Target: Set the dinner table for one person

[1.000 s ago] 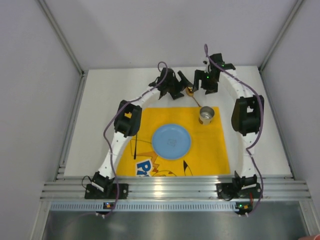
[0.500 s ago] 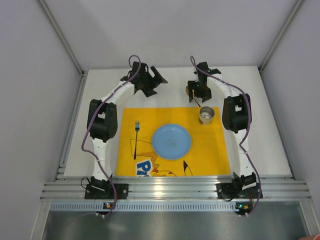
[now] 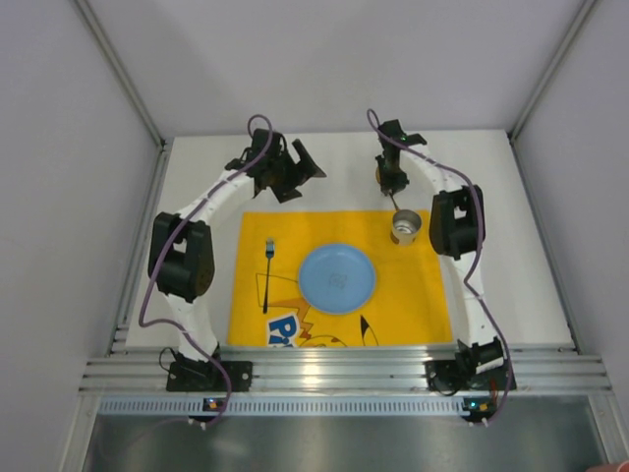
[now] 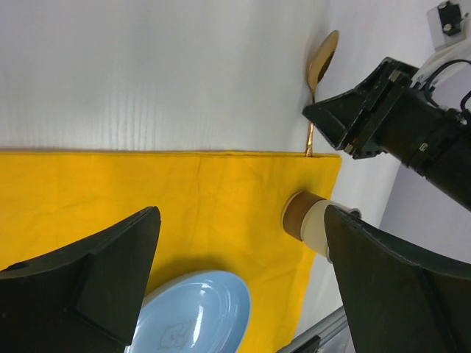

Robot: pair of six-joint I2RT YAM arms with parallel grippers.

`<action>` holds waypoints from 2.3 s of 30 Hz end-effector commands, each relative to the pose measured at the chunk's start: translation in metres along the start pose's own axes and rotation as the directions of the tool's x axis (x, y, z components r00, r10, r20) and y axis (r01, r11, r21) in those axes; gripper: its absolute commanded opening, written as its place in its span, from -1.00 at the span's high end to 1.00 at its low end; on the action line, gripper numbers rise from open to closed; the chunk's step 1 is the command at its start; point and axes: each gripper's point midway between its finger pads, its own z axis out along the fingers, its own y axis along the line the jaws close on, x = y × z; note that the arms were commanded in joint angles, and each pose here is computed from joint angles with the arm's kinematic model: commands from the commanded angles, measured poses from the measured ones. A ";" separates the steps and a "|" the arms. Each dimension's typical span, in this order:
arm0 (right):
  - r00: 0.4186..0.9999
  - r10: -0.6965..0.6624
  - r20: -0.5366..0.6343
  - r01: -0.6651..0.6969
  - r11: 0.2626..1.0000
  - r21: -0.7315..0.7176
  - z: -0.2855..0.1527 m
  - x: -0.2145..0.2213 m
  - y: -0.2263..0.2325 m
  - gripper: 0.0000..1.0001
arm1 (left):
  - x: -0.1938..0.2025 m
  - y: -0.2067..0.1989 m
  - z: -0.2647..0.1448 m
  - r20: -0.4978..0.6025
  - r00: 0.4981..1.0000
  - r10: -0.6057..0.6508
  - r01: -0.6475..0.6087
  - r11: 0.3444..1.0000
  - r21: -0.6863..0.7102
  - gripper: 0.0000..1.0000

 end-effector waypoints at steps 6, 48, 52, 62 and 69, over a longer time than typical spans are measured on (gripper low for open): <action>0.995 -0.075 -0.072 0.084 0.987 0.134 0.027 0.025 0.003 0.84 | 0.010 0.014 -0.034 0.028 0.998 0.048 -0.047 0.998 -0.042 -0.97; 0.983 0.149 0.102 -0.104 0.927 -0.359 -0.226 0.159 0.031 1.00 | 0.014 0.060 -0.040 -0.075 0.973 0.217 -0.229 0.941 -0.248 -0.97; 0.991 0.135 0.014 -0.122 0.927 -0.356 -0.198 0.193 0.046 1.00 | 0.020 0.067 -0.043 -0.098 0.969 0.225 -0.243 0.934 -0.260 -0.97; 0.984 0.158 -0.085 -0.177 0.928 -0.328 -0.146 0.206 0.061 1.00 | 0.027 0.075 -0.054 -0.130 0.962 0.242 -0.270 0.919 -0.287 -0.97; 0.981 0.159 -0.114 -0.185 0.942 -0.279 -0.123 0.208 0.068 1.00 | 0.032 0.081 -0.062 -0.137 0.959 0.246 -0.277 0.914 -0.296 -0.97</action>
